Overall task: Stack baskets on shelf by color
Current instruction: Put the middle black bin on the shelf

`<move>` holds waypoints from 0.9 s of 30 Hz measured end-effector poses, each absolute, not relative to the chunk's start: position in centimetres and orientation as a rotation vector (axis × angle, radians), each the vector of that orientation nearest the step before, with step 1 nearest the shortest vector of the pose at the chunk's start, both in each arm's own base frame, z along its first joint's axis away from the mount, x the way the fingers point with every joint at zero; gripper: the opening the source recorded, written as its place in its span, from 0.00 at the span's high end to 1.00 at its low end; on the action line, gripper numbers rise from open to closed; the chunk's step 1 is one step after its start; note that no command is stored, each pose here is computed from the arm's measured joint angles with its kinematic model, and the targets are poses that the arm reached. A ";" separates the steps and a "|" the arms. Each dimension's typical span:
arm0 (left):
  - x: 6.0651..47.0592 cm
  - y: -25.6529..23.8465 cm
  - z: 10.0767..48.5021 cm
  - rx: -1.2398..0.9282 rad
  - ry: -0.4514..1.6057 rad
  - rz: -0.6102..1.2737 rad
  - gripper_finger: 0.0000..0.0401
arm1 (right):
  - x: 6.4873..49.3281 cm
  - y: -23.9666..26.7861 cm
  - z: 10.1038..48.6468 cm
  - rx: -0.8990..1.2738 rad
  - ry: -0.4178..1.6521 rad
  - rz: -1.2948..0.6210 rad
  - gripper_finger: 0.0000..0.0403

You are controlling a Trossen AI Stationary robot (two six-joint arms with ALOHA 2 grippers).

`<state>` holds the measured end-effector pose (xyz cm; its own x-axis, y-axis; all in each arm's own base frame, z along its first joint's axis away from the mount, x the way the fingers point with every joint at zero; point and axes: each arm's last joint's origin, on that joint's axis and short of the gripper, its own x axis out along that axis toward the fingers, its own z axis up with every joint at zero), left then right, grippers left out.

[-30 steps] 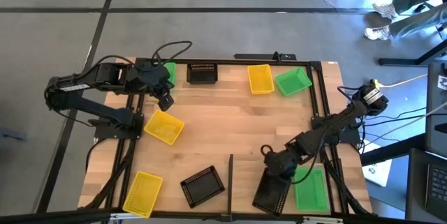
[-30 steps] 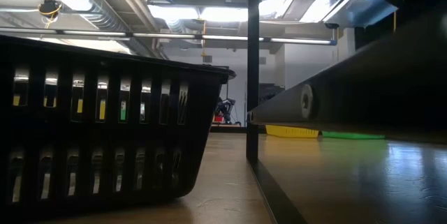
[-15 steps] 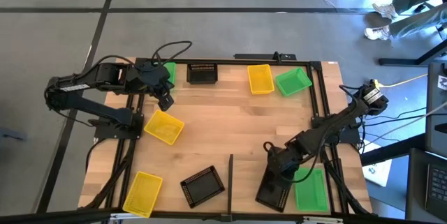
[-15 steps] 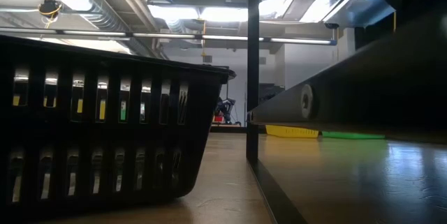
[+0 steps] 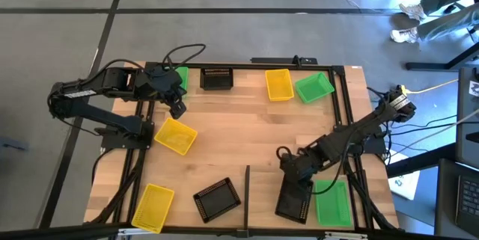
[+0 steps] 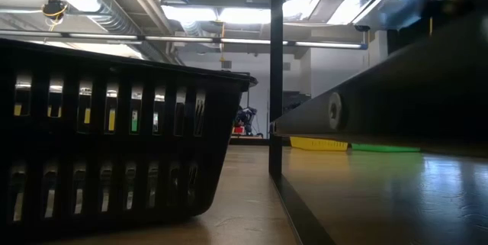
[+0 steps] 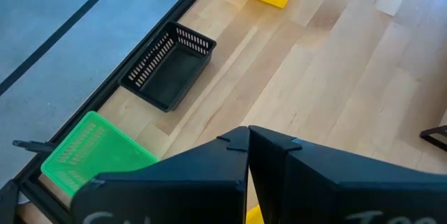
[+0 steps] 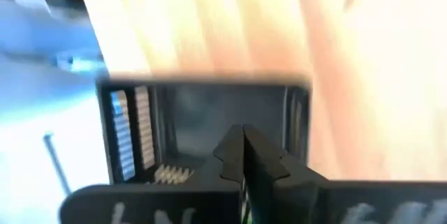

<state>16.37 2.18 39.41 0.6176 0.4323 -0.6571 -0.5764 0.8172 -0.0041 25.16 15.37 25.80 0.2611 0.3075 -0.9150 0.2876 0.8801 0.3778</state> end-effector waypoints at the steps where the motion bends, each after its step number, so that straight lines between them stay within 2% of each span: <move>1: 16.4 2.2 39.4 -0.224 0.693 0.586 1.00 | 25.5 15.3 26.1 0.516 1.291 0.014 1.00; 5: 16.4 2.2 39.4 -0.221 0.694 0.585 1.00 | 26.5 15.0 26.1 0.471 1.178 0.053 1.00; 12: 16.4 2.2 39.4 -0.189 0.705 0.564 1.00 | 29.3 14.6 23.9 0.543 1.037 0.181 1.00; 23: 17.2 1.5 40.0 -0.098 0.681 0.251 1.00 | 31.3 15.4 21.4 0.722 1.221 0.267 1.00; 27: 17.3 1.4 40.1 -0.077 0.669 0.211 1.00 | 31.3 15.7 21.3 0.757 1.253 0.289 1.00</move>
